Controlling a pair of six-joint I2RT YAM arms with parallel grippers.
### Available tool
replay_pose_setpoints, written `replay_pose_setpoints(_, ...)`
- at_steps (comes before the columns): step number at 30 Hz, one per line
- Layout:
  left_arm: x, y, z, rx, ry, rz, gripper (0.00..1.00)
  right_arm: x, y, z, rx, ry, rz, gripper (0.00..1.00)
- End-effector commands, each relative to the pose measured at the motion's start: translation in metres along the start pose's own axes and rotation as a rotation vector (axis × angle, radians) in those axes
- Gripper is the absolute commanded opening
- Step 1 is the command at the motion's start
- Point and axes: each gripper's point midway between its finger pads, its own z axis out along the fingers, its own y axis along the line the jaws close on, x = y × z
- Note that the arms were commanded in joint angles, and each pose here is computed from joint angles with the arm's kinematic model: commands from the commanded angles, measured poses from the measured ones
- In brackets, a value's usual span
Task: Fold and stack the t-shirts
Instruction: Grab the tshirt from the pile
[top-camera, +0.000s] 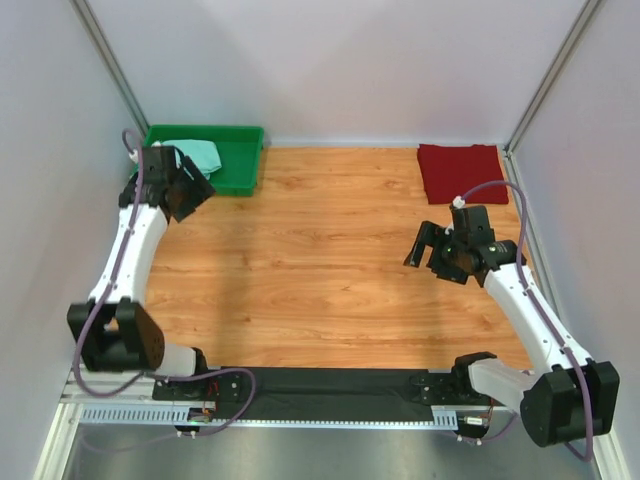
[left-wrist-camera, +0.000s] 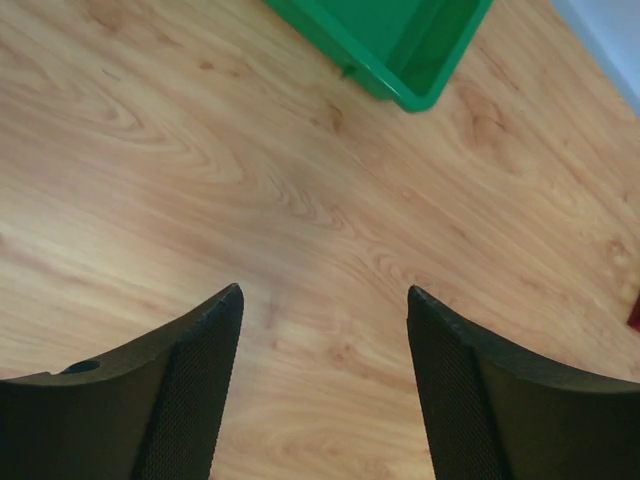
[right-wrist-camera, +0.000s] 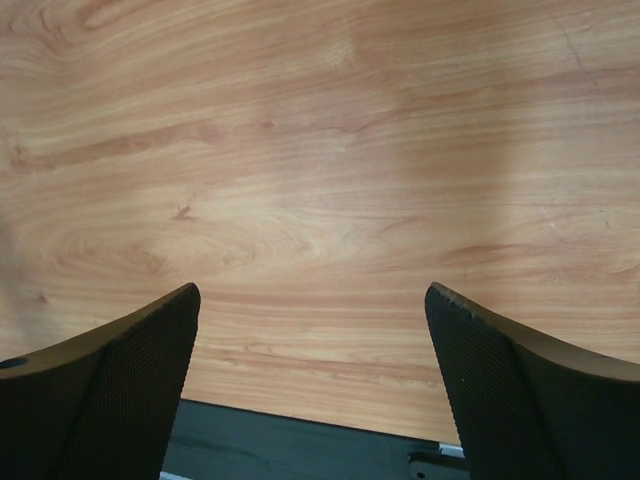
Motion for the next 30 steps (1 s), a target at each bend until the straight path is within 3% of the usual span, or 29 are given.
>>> replay_pose_setpoints(1, -0.071, -0.012, 0.033, -0.003, -0.084, 0.086, 0.72, 0.01, 0.006, -0.008, -0.05, 0.069, -0.083, 0.93)
replay_pose_setpoints(3, -0.084, 0.0, 0.075, -0.079, -0.036, 0.082, 0.76, 0.01, 0.001, -0.009, -0.03, 0.054, -0.072, 0.92)
replay_pose_setpoints(4, -0.113, -0.013, 0.075, -0.058, -0.094, 0.085, 0.8, 0.009, 0.001, -0.012, -0.031, 0.038, -0.073, 0.92)
replay_pose_setpoints(7, -0.146, -0.023, 0.116, -0.038, -0.138, 0.146, 0.87, 0.006, -0.002, -0.017, -0.024, 0.001, -0.077, 0.92)
replay_pose_setpoints(8, -0.142, -0.017, 0.149, -0.039, -0.1, 0.202, 0.87, 0.003, -0.003, -0.018, -0.015, -0.014, -0.076, 0.92)
replay_pose_setpoints(10, -0.166, -0.029, 0.161, -0.022, -0.14, 0.256, 0.87, -0.005, -0.003, -0.02, -0.011, -0.05, -0.069, 0.93)
replay_pose_setpoints(11, -0.157, -0.018, 0.187, -0.045, -0.104, 0.272, 0.87, -0.009, -0.003, -0.02, -0.006, -0.06, -0.065, 0.93)
replay_pose_setpoints(15, -0.166, 0.002, 0.218, -0.135, -0.142, 0.311, 0.91, -0.024, -0.006, -0.019, 0.024, -0.087, -0.027, 0.93)
replay_pose_setpoints(16, -0.163, 0.009, 0.225, -0.159, -0.142, 0.318, 0.99, -0.026, -0.006, -0.017, 0.031, -0.086, -0.02, 0.93)
replay_pose_setpoints(19, -0.154, 0.034, 0.248, -0.251, -0.125, 0.333, 0.97, -0.025, -0.012, -0.012, 0.064, -0.069, 0.028, 0.93)
replay_pose_setpoints(20, -0.145, 0.042, 0.257, -0.271, -0.094, 0.343, 0.93, -0.026, -0.014, -0.01, 0.069, -0.069, 0.05, 0.93)
replay_pose_setpoints(23, -0.146, 0.041, 0.267, -0.259, -0.101, 0.359, 0.55, -0.027, -0.018, -0.005, 0.092, -0.065, 0.099, 0.93)
replay_pose_setpoints(24, -0.154, 0.036, 0.267, -0.246, -0.123, 0.361, 0.33, -0.027, -0.017, -0.001, 0.091, -0.058, 0.109, 0.93)
replay_pose_setpoints(26, -0.161, 0.028, 0.269, -0.221, -0.142, 0.357, 0.0, -0.03, -0.012, 0.002, 0.07, -0.057, 0.122, 0.93)
replay_pose_setpoints(30, -0.221, -0.036, 0.222, -0.053, -0.321, 0.286, 0.0, -0.033, -0.002, 0.002, 0.038, -0.016, 0.094, 0.94)
